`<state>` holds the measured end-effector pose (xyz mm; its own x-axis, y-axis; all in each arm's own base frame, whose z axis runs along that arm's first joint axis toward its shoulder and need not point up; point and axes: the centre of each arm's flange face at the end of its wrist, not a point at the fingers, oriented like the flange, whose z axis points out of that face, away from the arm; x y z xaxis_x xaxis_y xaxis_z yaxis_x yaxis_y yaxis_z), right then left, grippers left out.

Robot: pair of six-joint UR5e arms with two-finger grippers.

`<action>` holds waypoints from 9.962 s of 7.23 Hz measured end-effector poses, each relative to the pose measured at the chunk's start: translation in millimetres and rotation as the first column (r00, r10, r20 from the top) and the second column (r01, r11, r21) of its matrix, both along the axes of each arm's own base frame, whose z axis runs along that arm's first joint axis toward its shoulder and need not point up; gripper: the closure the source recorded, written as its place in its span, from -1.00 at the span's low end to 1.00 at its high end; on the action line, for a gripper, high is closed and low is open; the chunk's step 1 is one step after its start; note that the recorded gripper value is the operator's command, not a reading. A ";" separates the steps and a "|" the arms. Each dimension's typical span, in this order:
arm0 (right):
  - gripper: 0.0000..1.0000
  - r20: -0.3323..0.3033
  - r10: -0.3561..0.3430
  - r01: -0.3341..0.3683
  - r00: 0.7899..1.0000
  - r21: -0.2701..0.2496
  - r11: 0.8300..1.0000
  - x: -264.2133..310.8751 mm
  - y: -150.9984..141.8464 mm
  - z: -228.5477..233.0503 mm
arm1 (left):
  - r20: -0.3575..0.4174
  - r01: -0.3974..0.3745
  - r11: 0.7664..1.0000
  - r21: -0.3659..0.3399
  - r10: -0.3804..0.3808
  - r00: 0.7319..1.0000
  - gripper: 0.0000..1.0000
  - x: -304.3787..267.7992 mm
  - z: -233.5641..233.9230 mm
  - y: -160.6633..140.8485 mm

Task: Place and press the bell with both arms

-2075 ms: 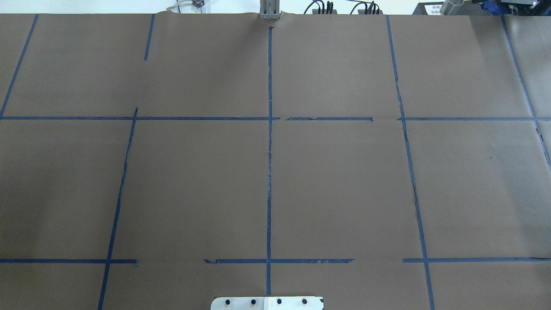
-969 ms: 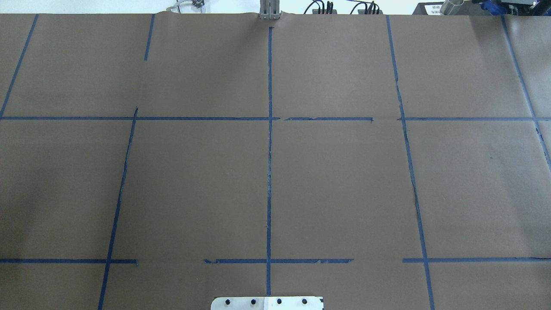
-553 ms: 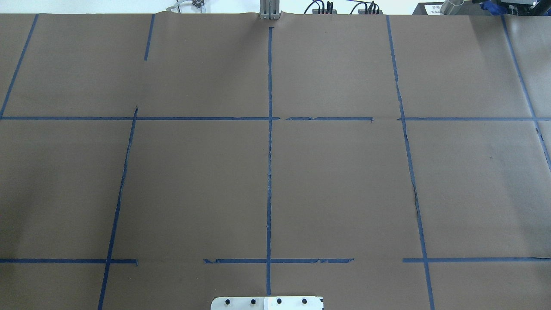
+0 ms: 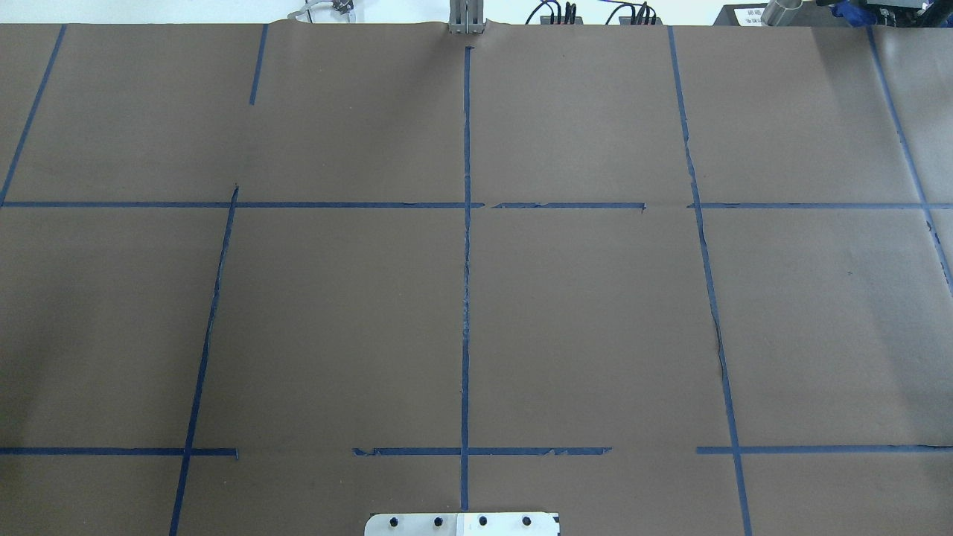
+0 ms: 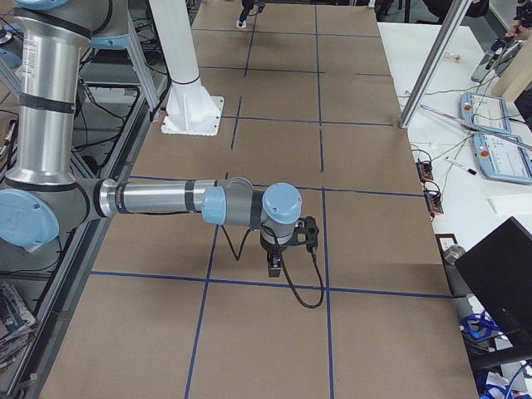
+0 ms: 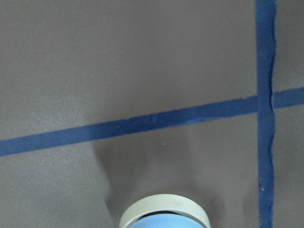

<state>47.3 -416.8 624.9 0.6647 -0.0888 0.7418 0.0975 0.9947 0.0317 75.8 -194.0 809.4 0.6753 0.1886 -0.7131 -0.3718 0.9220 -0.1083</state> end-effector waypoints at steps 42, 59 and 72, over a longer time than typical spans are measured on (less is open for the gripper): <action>-1.00 0.042 0.010 -0.013 0.999 0.082 0.997 -3.1 -7.2 10.5 | -0.009 0.352 0.936 -0.008 -0.352 0.936 -0.99 563.7 -652.6 -371.8; -1.00 0.005 0.188 -0.188 0.982 0.016 0.982 -29.4 -30.3 -79.9 | -0.044 0.239 0.903 0.356 -0.239 0.970 -1.00 -113.4 -216.7 -276.2; 1.00 0.012 0.342 -0.331 0.940 -0.226 0.916 -618.6 -114.0 -459.0 | -0.110 0.274 0.915 0.298 -0.252 0.961 -1.00 -117.5 -204.6 -247.5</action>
<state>-571.3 -530.8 165.9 0.5886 0.3006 0.7505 -0.2401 0.9514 -0.1927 -41.6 -441.5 604.8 0.6827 0.2277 -0.6943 -0.1078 0.9712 0.2125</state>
